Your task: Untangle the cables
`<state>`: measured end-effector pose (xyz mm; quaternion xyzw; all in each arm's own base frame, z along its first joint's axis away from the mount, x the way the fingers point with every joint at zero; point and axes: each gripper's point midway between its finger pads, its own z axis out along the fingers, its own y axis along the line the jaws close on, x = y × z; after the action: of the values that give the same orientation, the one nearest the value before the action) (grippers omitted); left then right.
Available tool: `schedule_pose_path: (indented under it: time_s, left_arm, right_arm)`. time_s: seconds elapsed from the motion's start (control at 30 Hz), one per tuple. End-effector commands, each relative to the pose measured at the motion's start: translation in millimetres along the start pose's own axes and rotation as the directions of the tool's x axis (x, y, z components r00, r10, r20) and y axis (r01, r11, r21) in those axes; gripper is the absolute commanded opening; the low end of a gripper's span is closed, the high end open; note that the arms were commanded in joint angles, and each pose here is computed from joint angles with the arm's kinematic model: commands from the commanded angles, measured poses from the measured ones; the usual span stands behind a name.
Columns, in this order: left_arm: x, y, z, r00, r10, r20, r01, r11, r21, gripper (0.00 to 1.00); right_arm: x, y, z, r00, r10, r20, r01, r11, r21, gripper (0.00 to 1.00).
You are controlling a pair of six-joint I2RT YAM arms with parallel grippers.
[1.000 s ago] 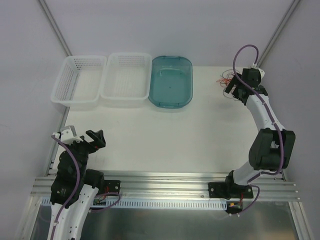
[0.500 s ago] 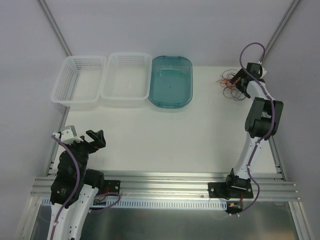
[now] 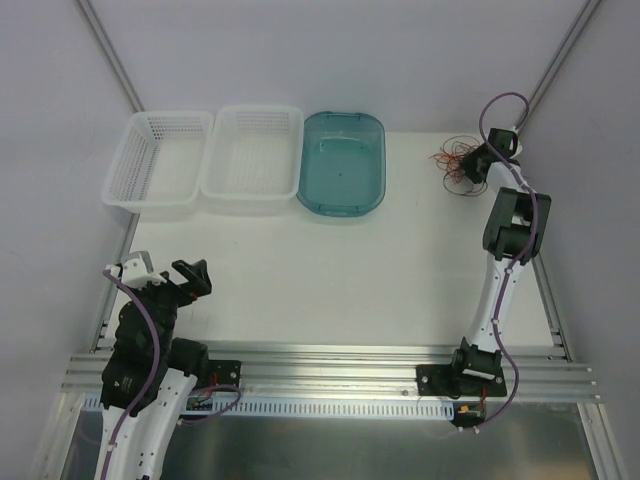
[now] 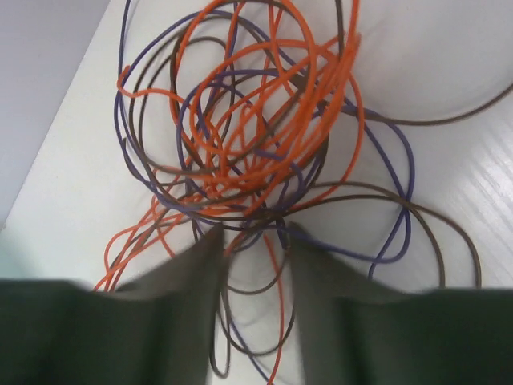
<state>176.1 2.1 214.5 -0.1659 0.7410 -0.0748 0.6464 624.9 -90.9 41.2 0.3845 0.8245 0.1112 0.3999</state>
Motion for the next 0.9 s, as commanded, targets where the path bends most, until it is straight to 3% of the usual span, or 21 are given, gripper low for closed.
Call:
schedule_pose_path:
  time_s: [0.0,0.03,0.1,0.27,0.3,0.33,0.47,0.67,0.7,0.87]
  left_arm:
    - [-17,-2,-11,0.995,-0.051,0.09,0.048,0.998,0.033,0.99]
    - [-17,-2,-12,0.995,-0.051,0.089,0.048,0.998,0.035,0.99]
    - [-17,-3,-12,0.994,-0.053,0.093,0.049,0.998,0.041,0.99]
    - [-18,-6,-14,0.993,-0.059,0.102,0.053,0.997,0.063,0.99]
    - [-18,-8,-15,0.993,-0.06,0.1,0.053,0.996,0.075,0.99]
    - [-17,-9,-15,0.993,-0.061,0.098,0.054,0.995,0.08,0.99]
    - [-13,-18,-14,0.996,-0.05,0.072,0.04,0.991,0.128,0.99]
    - [1,-41,-8,1.0,0.002,-0.021,0.003,0.972,0.233,0.99]
    - [8,-44,-4,0.998,0.023,-0.061,-0.007,0.971,0.24,0.99]
    - [23,-68,0,0.986,0.06,-0.156,-0.001,0.935,0.354,0.99]
  right_arm:
    - [1,10,2,0.999,0.051,-0.002,-0.051,0.998,-0.043,0.33]
    - [2,9,-1,0.999,0.048,-0.007,-0.048,0.998,-0.039,0.16]
    - [4,6,-9,1.0,0.027,-0.012,-0.028,0.999,-0.027,0.01]
    - [19,4,-53,0.999,0.002,-0.035,-0.004,0.999,-0.05,0.01]
    - [8,18,-80,1.0,-0.002,-0.009,0.001,0.996,-0.091,0.01]
    - [38,0,-86,0.998,0.0,-0.069,-0.003,0.999,-0.054,0.01]
    - [83,-10,-149,0.992,-0.051,-0.115,0.046,0.998,-0.044,0.01]
    - [145,-27,-234,0.975,-0.183,-0.129,0.183,0.983,-0.016,0.01]
    - [168,-45,-241,0.964,-0.205,-0.17,0.209,0.978,0.006,0.01]
    - [236,-51,-292,0.881,-0.398,-0.257,0.381,0.917,-0.114,0.01]
